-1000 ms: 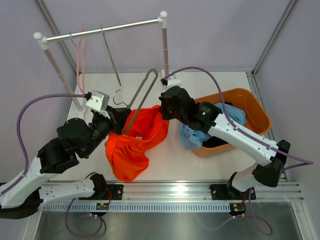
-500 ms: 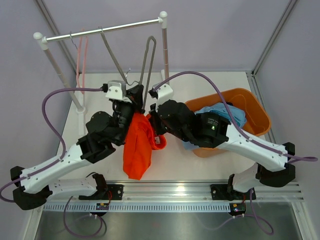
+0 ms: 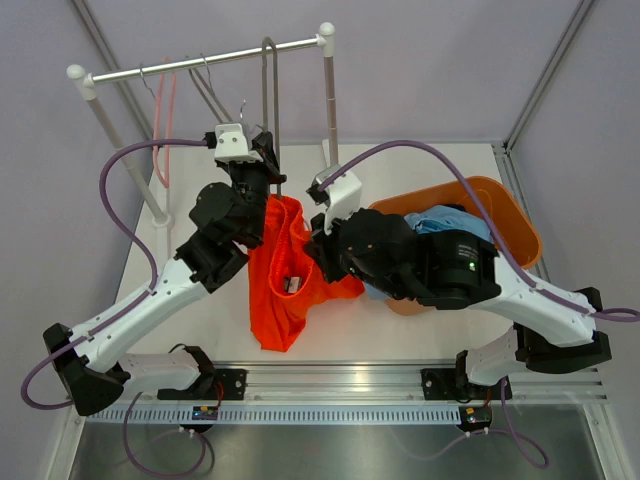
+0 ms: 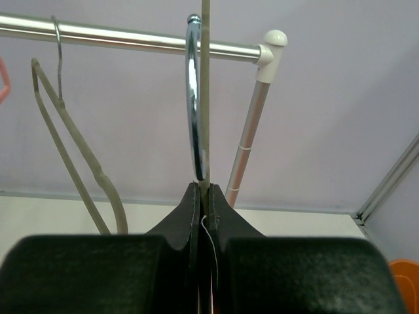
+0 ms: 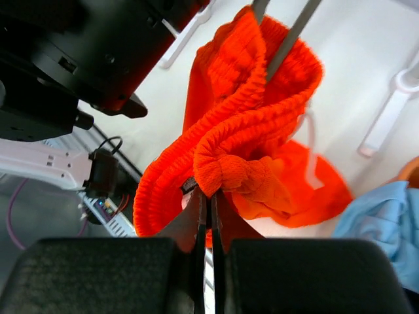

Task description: Remove the shorts from the hanger

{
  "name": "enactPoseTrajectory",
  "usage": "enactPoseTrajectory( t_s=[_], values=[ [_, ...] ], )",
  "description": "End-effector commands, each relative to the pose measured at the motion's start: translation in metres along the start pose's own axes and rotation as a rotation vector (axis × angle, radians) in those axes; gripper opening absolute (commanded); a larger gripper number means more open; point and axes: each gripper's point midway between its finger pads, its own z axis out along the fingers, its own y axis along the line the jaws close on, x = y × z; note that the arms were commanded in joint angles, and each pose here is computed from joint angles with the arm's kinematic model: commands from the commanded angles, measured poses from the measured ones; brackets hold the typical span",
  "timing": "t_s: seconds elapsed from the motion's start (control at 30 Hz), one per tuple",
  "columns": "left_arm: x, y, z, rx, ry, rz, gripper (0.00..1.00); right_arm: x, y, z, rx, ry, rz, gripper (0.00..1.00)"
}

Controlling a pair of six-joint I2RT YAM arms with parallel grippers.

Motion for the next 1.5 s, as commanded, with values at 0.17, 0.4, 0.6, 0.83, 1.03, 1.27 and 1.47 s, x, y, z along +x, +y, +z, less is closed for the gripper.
enactPoseTrajectory(
  t_s=[0.17,0.4,0.6,0.83,1.03,1.27,1.47],
  values=[
    [-0.076,0.012,0.014,0.006,-0.128,-0.143,0.0,-0.101,-0.066,-0.076,0.215,-0.291,0.036,0.0],
    [-0.095,-0.009,0.018,0.2,-0.179,-0.164,0.0,-0.111,-0.075,-0.096,0.206,-0.325,0.035,0.0],
    [-0.111,-0.037,-0.01,0.435,-0.271,-0.263,0.0,-0.086,-0.054,-0.061,0.17,-0.226,-0.012,0.0],
    [-0.14,-0.053,-0.042,0.633,-0.344,-0.421,0.0,-0.075,-0.041,-0.041,0.154,-0.182,-0.032,0.0],
    [-0.166,-0.052,-0.059,0.692,-0.41,-0.528,0.0,-0.077,-0.047,-0.044,0.176,-0.188,-0.032,0.0],
    [-0.158,-0.034,-0.047,0.552,-0.335,-0.438,0.0,-0.111,-0.098,-0.063,0.344,-0.298,-0.015,0.0],
    [-0.125,-0.023,-0.054,0.516,-0.251,-0.364,0.0,-0.186,-0.213,-0.134,0.728,-0.55,0.049,0.0]
  ],
)
